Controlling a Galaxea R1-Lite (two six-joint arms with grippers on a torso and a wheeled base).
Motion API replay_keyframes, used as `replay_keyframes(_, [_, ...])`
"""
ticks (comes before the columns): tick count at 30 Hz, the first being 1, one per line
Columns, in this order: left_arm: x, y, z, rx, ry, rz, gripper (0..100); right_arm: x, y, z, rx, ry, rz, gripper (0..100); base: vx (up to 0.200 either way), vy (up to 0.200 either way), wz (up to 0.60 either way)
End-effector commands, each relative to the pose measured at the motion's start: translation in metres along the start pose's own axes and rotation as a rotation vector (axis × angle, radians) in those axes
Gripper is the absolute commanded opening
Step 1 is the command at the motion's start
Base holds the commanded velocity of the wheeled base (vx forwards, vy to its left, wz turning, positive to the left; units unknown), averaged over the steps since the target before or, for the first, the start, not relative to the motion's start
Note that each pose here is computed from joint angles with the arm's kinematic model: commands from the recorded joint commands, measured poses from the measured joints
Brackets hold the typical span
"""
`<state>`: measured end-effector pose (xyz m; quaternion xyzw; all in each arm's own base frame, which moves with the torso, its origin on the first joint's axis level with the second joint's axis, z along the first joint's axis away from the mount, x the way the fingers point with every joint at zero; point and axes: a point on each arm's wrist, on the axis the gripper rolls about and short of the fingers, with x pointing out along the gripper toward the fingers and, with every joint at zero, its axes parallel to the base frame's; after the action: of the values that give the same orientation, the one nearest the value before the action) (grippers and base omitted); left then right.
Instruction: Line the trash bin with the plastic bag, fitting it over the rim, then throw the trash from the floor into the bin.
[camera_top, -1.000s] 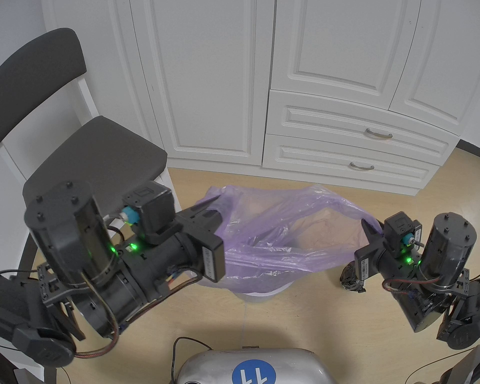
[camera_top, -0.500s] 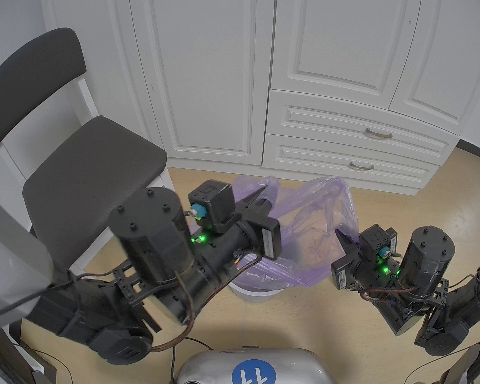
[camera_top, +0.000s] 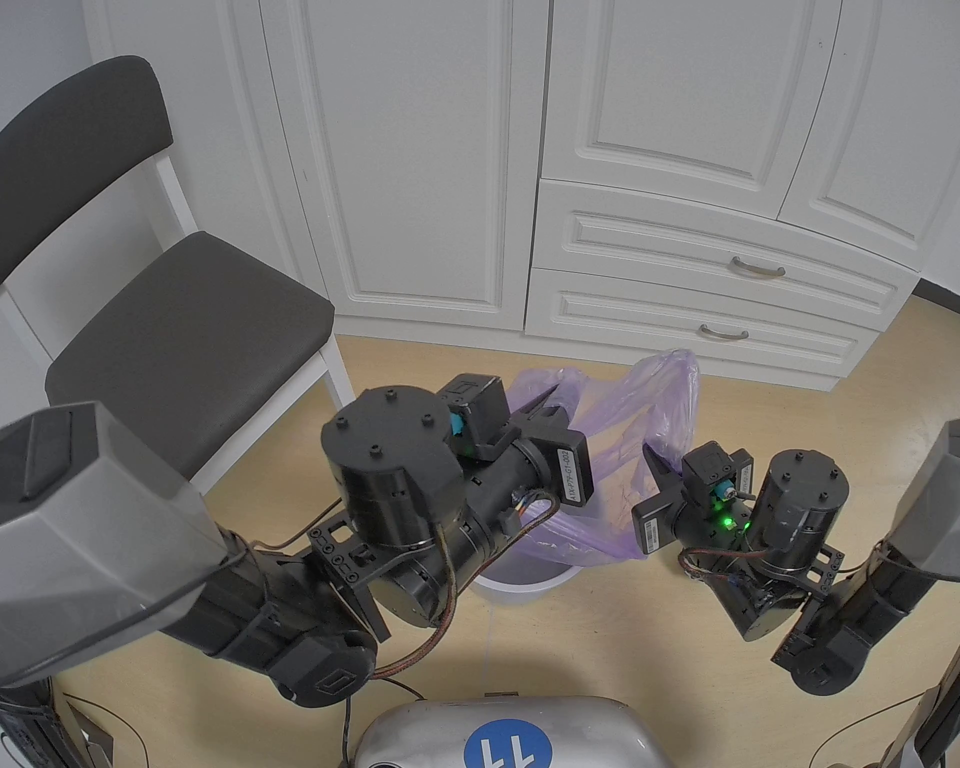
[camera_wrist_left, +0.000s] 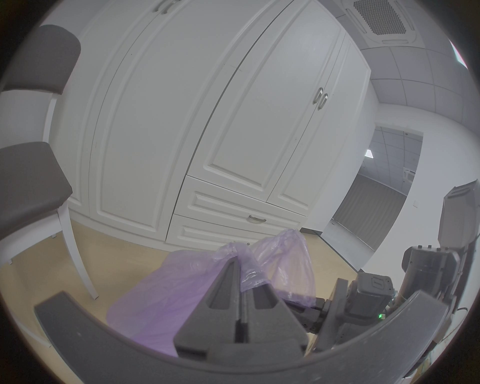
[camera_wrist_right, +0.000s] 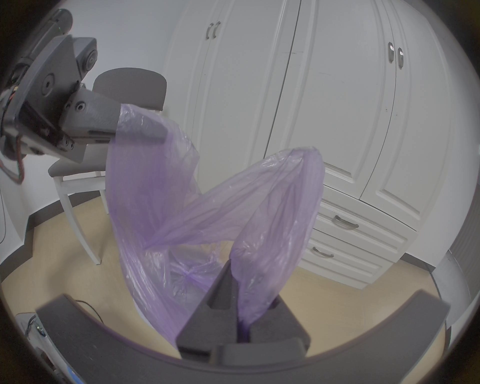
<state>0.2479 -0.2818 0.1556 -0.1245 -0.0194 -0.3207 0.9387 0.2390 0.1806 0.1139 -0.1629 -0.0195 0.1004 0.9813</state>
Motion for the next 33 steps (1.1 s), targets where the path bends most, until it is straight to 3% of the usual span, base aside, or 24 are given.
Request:
replay_keyframes(1, [0.011,0.005,-0.018,-0.003,0.03,0.015,0,0.025,0.015,-0.03,-0.01,0.018,0.015,0,0.0,0.0,0.0])
replay_keyframes(11, [0.036,0.012,-0.058,-0.052,0.081,0.038,0,0.044,0.012,-0.052,-0.029,0.068,-0.018,0,0.0,0.0,0.0])
replay_keyframes(16, [0.053,0.012,-0.084,-0.089,0.101,0.043,0,0.052,-0.004,-0.059,-0.031,0.081,-0.057,0,0.0,0.0,0.0])
replay_keyframes(24, [0.072,0.018,-0.106,-0.141,0.098,0.057,0,0.067,-0.021,-0.071,-0.036,0.095,-0.086,0,0.0,0.0,0.0])
replay_keyframes(30, [0.086,0.043,-0.138,-0.159,0.14,0.113,0,0.077,-0.019,-0.086,-0.048,0.118,-0.089,0,0.0,0.0,0.0])
replay_keyframes(33, [0.096,0.056,-0.143,-0.206,0.138,0.143,0,0.08,-0.022,-0.088,-0.047,0.119,-0.1,0,0.0,0.0,0.0])
